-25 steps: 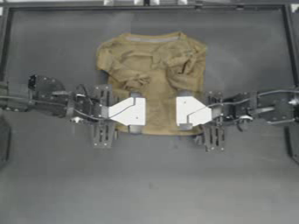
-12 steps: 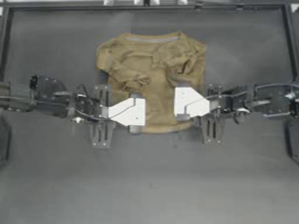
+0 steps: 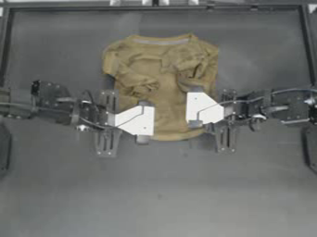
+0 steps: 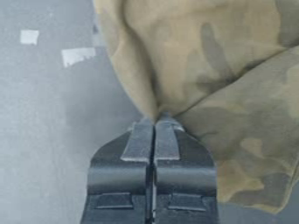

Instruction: Fold shirt

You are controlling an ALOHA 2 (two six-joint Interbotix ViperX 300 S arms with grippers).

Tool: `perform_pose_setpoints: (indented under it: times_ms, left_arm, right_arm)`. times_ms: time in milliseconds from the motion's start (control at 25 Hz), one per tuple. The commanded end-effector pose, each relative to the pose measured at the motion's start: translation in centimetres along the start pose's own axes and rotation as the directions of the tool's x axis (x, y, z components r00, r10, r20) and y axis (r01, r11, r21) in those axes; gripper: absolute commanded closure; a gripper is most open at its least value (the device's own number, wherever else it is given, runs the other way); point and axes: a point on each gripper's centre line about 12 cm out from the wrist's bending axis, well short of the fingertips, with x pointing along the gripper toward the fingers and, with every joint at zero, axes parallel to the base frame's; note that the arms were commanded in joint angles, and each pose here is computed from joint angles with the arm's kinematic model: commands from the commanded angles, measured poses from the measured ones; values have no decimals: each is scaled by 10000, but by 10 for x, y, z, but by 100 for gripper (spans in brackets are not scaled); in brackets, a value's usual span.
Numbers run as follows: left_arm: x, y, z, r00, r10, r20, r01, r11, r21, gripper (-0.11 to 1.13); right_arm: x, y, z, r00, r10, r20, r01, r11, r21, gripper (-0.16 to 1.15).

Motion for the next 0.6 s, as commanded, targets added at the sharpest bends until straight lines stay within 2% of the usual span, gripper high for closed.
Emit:
perform_pose_setpoints:
  times_ms: [40, 360, 480, 600]
  left_arm:
    - [-35, -7, 11, 9953, 2, 972, 10, 9999, -120, 98]
    - [-78, -42, 19, 9760, -235, 2165, 278, 9995, -167, 97]
    - [-88, -56, 21, 9714, -99, 2371, 148, 9997, -188, 97]
    - [-100, -68, 18, 9747, 253, 2223, -205, 9995, -240, 97]
  right_arm:
    - [-12, 15, 4, 9989, 303, 356, -303, 9995, -12, 91]
    - [-59, 41, 8, 9832, 595, 1723, -661, 9973, 327, 91]
    - [-74, 52, 6, 9786, 621, 1962, -710, 9967, 387, 90]
    - [-88, 64, 4, 9771, 503, 2068, -631, 9964, 558, 90]
